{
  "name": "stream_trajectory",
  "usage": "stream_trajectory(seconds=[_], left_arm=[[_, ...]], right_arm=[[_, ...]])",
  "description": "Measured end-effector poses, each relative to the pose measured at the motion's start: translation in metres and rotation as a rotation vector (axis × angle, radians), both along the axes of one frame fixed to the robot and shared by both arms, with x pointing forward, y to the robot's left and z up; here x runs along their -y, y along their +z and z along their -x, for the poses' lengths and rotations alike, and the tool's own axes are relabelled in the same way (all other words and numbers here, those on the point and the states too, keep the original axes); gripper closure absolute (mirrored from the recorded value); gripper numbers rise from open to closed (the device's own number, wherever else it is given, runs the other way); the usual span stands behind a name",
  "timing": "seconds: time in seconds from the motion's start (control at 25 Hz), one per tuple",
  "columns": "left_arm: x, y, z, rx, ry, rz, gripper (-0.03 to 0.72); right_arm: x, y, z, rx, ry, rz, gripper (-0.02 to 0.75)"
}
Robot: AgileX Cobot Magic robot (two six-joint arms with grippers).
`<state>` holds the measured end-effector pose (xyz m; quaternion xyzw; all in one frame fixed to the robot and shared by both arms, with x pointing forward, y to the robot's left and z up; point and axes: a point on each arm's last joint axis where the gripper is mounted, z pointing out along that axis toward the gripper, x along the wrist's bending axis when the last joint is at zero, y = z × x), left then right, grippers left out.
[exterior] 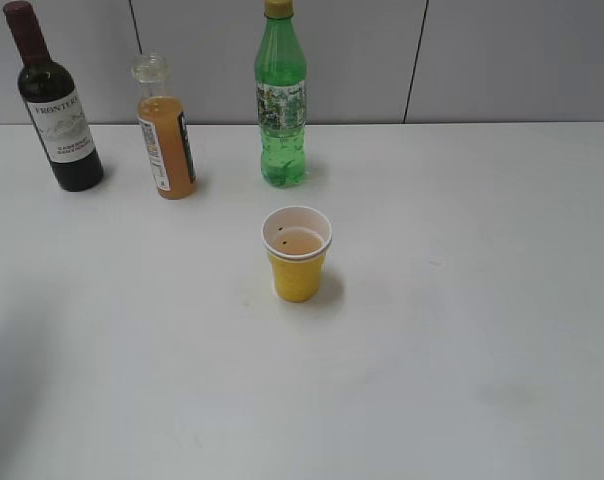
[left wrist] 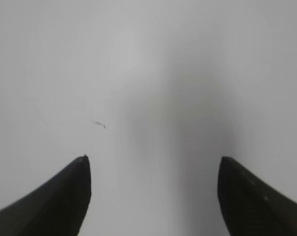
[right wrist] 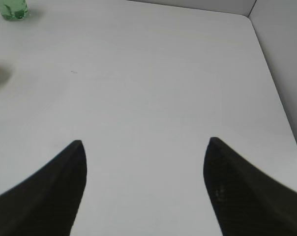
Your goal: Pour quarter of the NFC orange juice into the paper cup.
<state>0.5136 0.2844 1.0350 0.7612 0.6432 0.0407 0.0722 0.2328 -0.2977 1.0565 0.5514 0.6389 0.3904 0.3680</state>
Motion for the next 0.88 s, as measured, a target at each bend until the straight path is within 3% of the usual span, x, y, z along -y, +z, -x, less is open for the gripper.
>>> stream_trajectory(seconds=[0.28, 0.64, 0.88], left_arm=[[0.004, 0.022, 0.066, 0.059, 0.049, 0.094, 0.100], [-0.005, 0.012, 0.155, 0.182, 0.085, 0.049, 0.100], [-0.008, 0.007, 0.201, 0.344, 0.085, 0.059, 0.100]], right_arm=[[0.000, 0.000, 0.000, 0.000, 0.000, 0.000, 0.149], [0.000, 0.000, 0.000, 0.000, 0.000, 0.000, 0.149], [0.000, 0.000, 0.000, 0.000, 0.000, 0.000, 0.149]])
